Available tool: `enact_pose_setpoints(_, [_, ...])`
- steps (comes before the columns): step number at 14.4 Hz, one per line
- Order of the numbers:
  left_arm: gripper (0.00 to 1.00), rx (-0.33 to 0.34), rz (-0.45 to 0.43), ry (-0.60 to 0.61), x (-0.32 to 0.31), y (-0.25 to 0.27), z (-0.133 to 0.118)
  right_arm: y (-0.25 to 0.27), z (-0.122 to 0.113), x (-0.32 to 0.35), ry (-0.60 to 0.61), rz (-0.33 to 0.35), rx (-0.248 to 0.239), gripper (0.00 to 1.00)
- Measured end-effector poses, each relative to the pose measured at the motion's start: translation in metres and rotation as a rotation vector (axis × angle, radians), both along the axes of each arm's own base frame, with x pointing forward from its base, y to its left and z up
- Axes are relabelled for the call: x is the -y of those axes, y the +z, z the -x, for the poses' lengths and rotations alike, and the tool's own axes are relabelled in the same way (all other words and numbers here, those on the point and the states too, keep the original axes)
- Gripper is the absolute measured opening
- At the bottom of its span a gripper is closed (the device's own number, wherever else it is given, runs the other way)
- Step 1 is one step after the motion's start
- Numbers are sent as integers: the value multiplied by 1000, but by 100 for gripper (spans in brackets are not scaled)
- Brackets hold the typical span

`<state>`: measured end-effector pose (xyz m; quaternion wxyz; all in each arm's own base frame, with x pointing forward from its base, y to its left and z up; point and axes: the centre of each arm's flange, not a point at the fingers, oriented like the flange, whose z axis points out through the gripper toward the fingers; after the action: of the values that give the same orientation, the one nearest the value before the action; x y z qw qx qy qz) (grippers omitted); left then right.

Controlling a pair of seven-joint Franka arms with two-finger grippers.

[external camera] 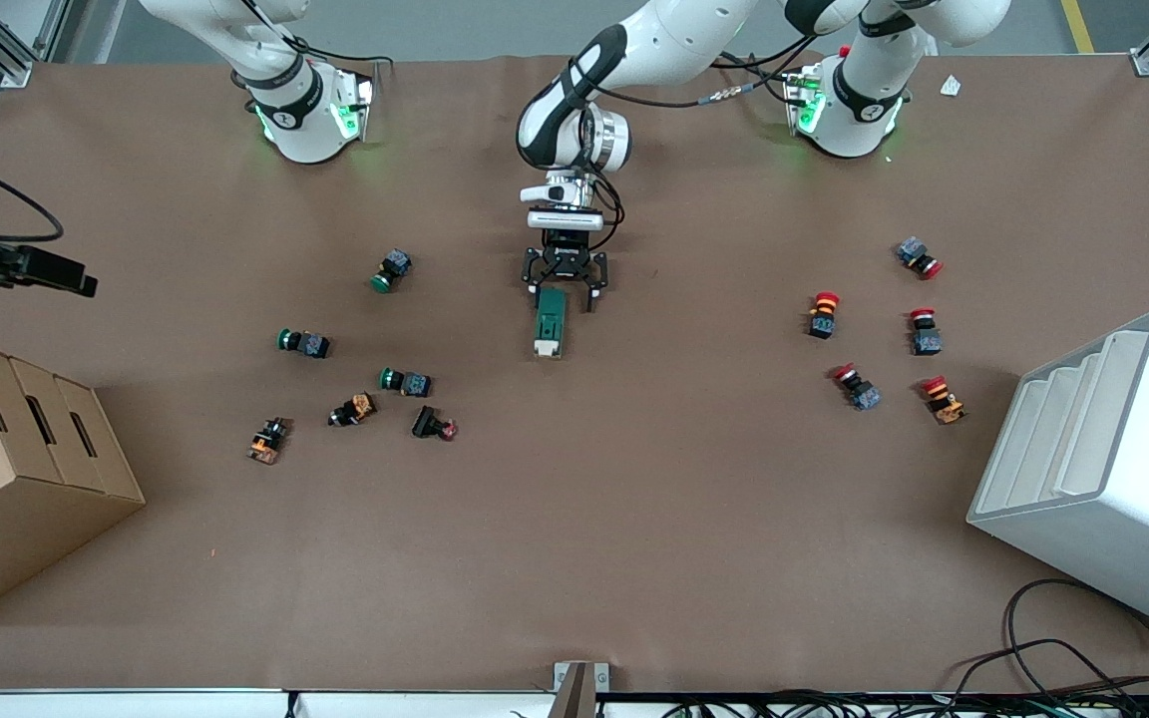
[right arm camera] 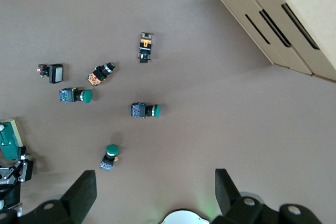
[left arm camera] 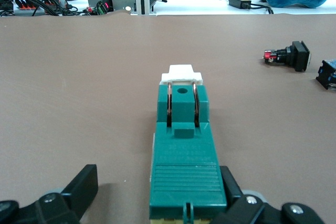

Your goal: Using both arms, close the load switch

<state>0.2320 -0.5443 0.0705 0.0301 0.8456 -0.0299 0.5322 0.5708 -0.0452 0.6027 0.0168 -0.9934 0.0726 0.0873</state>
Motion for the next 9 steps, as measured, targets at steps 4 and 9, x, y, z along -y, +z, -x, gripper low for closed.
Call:
enact_pose_setpoints(4, [100, -34, -2, 48, 13, 11, -4, 5, 20, -3, 3, -4, -2, 100])
enact_pose_setpoints(9, [100, -168, -80, 166, 61, 65, -22, 12, 47, -33, 61, 21, 21, 100])
